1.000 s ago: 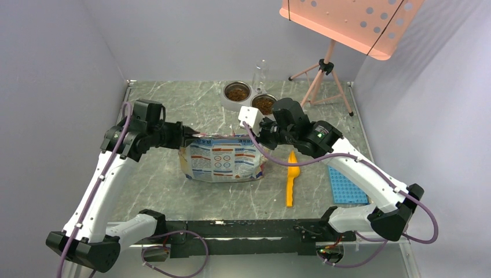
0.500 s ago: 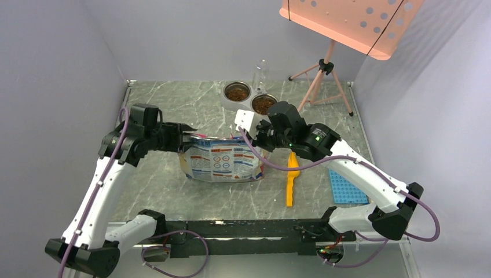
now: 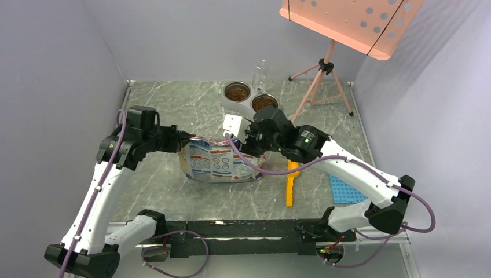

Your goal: Serve the pet food

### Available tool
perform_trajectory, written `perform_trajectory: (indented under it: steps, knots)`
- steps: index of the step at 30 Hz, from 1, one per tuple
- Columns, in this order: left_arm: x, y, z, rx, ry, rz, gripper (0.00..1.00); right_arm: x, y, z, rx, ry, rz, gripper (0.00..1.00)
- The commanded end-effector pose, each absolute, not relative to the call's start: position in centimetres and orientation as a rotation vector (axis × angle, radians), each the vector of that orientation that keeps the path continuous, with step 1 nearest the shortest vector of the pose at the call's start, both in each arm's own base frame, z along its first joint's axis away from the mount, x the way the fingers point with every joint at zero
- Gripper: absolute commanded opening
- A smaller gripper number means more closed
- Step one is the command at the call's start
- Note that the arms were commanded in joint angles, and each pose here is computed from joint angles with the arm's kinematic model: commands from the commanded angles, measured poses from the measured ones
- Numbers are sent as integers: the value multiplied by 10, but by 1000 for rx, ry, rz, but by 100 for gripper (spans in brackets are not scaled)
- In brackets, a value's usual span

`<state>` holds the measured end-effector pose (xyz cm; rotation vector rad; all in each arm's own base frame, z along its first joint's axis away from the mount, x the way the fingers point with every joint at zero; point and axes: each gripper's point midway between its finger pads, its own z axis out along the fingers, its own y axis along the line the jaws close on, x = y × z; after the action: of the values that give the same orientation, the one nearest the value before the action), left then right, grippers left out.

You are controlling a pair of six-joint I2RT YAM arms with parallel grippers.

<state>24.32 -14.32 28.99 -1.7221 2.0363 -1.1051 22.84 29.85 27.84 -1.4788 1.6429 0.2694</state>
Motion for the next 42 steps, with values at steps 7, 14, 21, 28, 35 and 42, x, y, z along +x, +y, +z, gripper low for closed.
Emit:
perform_trajectory:
  steps: [7,14,21,28,35,42]
  knots:
    - [246,-142,319,-1679,1977,-1172,0,226,369,316,-1464,1440,273,73]
    - [234,-146,313,-1727,2005,-1208,0,237,425,318,-1436,1406,220,70]
    - [220,-148,311,-1803,2070,-1177,0,253,441,317,-1361,1450,136,41]
    - [226,-124,325,-1776,1988,-1124,0,265,381,276,-1458,1518,-55,0]
    - [222,-113,314,-1810,1989,-1071,0,256,321,282,-1477,1542,-41,0]
    - [220,-110,310,-1806,2004,-1024,0,256,305,281,-1493,1555,-18,0]
